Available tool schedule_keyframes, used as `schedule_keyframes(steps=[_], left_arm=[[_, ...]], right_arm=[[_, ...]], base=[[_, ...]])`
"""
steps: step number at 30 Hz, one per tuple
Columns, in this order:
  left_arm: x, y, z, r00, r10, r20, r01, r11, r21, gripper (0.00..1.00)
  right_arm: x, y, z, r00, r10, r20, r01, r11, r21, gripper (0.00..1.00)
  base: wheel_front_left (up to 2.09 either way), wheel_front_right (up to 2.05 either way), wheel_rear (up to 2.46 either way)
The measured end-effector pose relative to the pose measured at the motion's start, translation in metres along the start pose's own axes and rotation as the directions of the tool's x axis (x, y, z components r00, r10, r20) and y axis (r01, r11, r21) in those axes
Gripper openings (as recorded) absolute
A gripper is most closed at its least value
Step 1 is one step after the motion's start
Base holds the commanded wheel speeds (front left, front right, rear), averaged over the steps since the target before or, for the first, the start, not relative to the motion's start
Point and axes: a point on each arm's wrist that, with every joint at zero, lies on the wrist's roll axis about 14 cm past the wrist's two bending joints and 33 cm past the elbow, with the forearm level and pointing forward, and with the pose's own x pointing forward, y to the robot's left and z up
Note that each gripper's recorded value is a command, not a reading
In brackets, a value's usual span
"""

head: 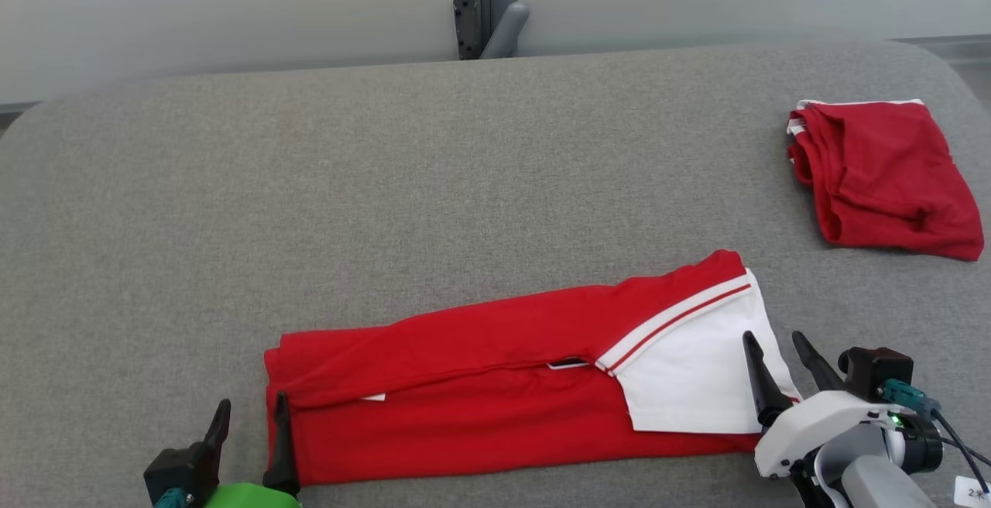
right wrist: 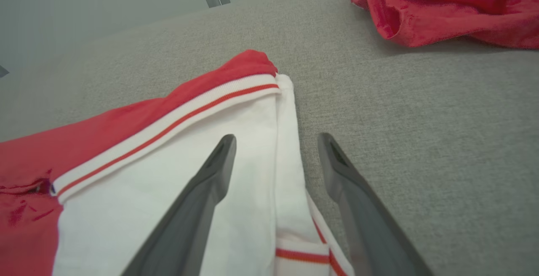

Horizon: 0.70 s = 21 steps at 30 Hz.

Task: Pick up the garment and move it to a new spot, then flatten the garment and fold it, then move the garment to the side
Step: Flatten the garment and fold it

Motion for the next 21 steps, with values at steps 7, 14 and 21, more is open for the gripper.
schedule_keyframes(steps=[7,14,21], left_arm=[[0.003,0.002,-0.005,1.0,0.013,-0.019,-0.013,1.0,0.003,1.0],[0.0,0.011,-0.007,0.999,0.043,-0.024,-0.043,0.999,0.001,1.0],[0.0,0.011,-0.009,0.999,0.043,-0.03,-0.043,0.999,0.001,1.0]], right_arm=[[0.021,0.006,-0.033,0.99,0.02,-0.142,-0.021,1.0,-0.009,1.0],[0.03,0.018,-0.048,0.977,0.056,-0.206,-0.057,0.998,0.0,1.0],[0.03,0.042,-0.056,0.963,0.132,-0.236,-0.126,0.991,0.039,0.0]], base=[[0.0,0.0,0.0],[0.0,0.0,0.0],[0.0,0.0,0.0]])
